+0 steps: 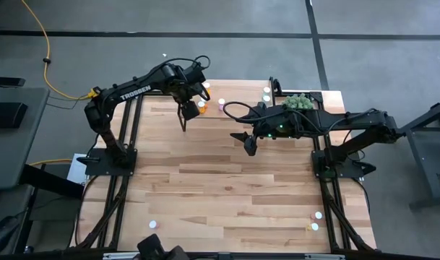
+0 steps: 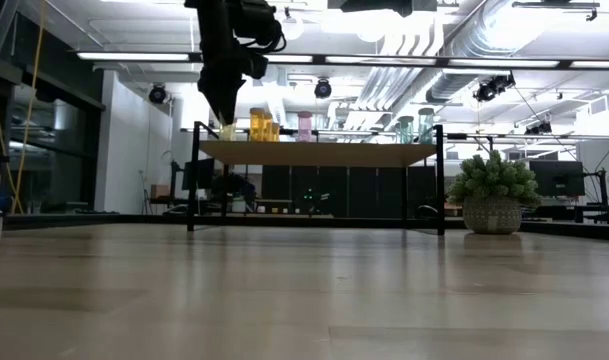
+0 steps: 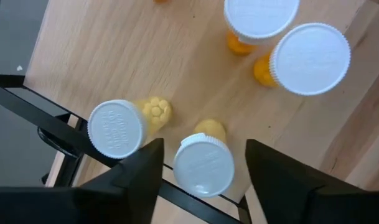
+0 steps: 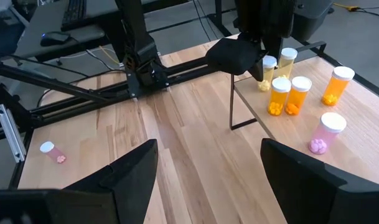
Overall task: Pick and place medicine bottles onto shelf by color
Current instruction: Put the yellow pill bottle aligned with the other yellow pill bottles on the shelf
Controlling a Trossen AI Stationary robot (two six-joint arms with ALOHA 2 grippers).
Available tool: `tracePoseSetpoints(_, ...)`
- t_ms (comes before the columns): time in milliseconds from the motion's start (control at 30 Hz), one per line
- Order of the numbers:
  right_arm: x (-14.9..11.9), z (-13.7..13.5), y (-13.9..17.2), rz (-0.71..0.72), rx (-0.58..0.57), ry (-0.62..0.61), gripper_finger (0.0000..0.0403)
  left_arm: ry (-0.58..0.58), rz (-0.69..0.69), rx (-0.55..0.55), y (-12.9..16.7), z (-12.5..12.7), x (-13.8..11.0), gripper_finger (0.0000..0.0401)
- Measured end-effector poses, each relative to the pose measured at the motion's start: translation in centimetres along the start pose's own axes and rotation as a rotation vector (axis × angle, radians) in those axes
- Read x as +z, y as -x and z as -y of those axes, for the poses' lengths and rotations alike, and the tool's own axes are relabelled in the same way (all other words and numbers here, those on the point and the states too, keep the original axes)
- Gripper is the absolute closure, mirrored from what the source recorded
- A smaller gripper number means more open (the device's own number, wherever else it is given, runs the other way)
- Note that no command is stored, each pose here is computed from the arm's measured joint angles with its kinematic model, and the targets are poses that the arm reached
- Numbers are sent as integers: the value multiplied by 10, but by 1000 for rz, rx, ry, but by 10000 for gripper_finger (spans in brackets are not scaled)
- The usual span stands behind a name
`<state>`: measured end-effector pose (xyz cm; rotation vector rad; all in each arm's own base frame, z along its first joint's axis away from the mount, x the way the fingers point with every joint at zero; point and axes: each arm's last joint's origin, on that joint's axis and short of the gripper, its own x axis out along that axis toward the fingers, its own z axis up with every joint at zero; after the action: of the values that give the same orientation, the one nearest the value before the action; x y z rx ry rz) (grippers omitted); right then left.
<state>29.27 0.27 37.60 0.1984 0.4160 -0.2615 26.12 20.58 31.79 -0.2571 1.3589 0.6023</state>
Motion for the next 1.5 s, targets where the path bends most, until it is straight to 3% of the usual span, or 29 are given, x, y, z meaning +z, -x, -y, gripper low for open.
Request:
tracePoseSetpoints(167,0,0,0,0,0,0,128,0,-13,-14,7,0,-2,146)
tracePoseSetpoints(367,0,0,0,0,0,2,128,21,-8,-33,33,-4,-3,133)
tracePoseSetpoints(567,0,0,0,0,0,3,128,122,106,-170,76,-1,-14,133)
tracePoseSetpoints(733,0,0,0,0,1,-6,128,127,467,-289,142,16,-48,133)
tracePoseSetpoints(900,0,0,0,-1,6,-7,128,83,961,-438,192,40,-121,133)
tracePoseSetpoints(1033,0,0,0,-1,7,2,128,152,1238,-588,181,55,-180,133)
tracePoseSetpoints(1167,0,0,0,-1,8,3,128,268,1426,-628,143,65,-214,133)
tracePoseSetpoints(1333,0,-1,0,1,15,-8,128,339,1500,-592,101,81,-225,133)
tracePoseSetpoints(1500,3,-1,0,29,23,-25,128,294,1474,-574,93,93,-219,133)
